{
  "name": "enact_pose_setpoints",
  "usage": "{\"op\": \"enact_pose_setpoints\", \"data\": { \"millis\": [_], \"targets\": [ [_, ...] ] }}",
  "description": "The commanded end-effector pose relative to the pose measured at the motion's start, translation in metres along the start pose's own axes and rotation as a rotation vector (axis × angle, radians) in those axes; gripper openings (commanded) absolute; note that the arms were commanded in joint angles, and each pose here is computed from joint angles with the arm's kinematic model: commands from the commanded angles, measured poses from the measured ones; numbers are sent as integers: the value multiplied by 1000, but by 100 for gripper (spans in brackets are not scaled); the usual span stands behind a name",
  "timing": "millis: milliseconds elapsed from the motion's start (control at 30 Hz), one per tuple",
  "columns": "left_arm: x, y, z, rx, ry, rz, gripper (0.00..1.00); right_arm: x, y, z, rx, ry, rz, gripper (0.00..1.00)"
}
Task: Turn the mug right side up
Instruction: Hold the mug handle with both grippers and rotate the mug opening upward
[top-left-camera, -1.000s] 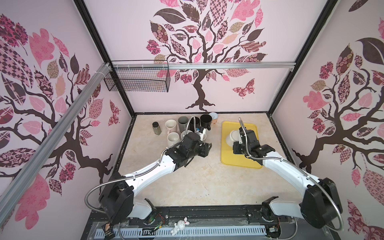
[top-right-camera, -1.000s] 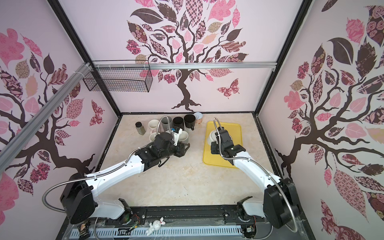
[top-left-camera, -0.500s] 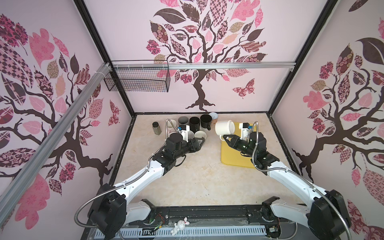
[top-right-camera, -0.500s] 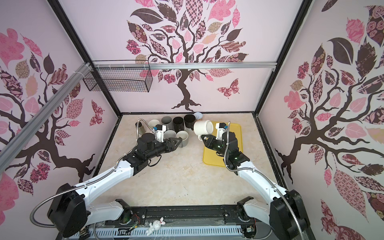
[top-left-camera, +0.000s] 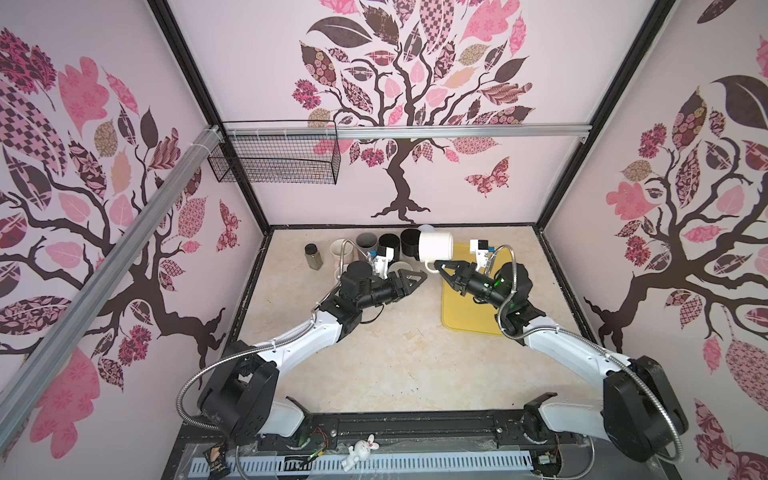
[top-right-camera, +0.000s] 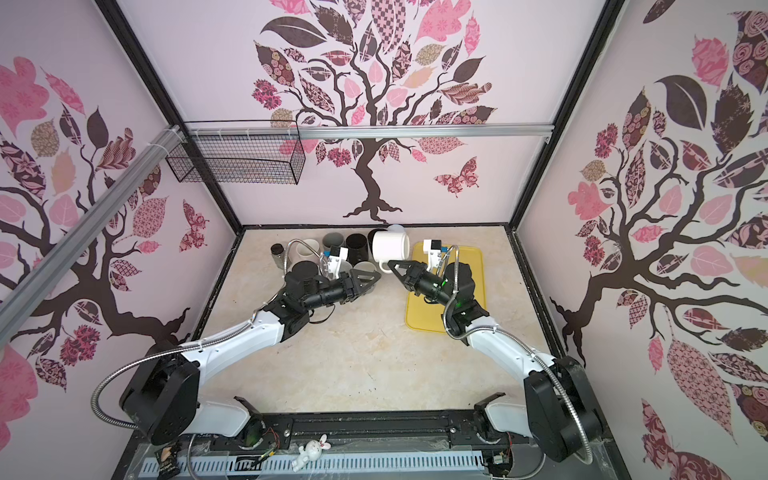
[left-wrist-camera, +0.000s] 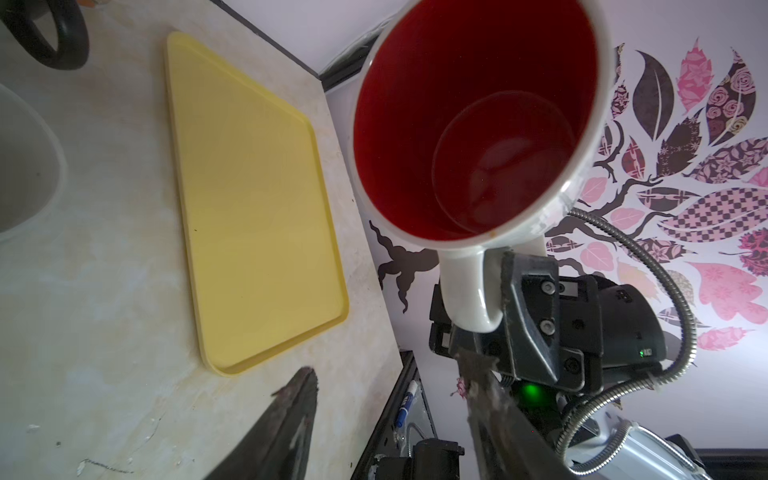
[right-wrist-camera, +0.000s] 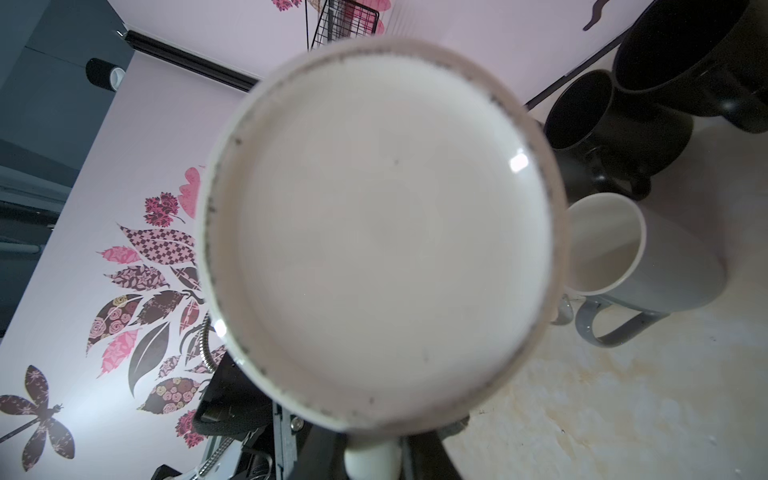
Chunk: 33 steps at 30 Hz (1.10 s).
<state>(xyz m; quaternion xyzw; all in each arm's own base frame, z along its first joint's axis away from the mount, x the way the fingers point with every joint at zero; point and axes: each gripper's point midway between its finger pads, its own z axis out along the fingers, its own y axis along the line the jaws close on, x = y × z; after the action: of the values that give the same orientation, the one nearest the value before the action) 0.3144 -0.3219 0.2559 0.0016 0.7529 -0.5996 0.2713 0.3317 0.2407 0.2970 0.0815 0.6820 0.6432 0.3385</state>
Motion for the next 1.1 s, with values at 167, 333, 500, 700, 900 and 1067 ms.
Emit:
{"op": "enact_pose_setpoints", "data": {
  "millis": [167,333,500,700,900,1067],
  "targets": [
    [-16,-53,7,216,5,13,54,0,26,3,-130,20,-32,0],
    [-19,-55,7,231,-14,19,53,3,20,3,-119,30,-38,0],
    [-23,-42,14,208,-32,-40,46,7,19,1,-118,40,-41,0],
    [-23,-30,22,212,-24,-110,37,8,24,-1,-141,36,-33,0],
    [-28,-36,25,273,-33,-135,36,11,19,1,-181,52,37,0],
    [-28,-32,27,265,-29,-148,25,10,20,3,-210,49,57,0]
  ]
}}
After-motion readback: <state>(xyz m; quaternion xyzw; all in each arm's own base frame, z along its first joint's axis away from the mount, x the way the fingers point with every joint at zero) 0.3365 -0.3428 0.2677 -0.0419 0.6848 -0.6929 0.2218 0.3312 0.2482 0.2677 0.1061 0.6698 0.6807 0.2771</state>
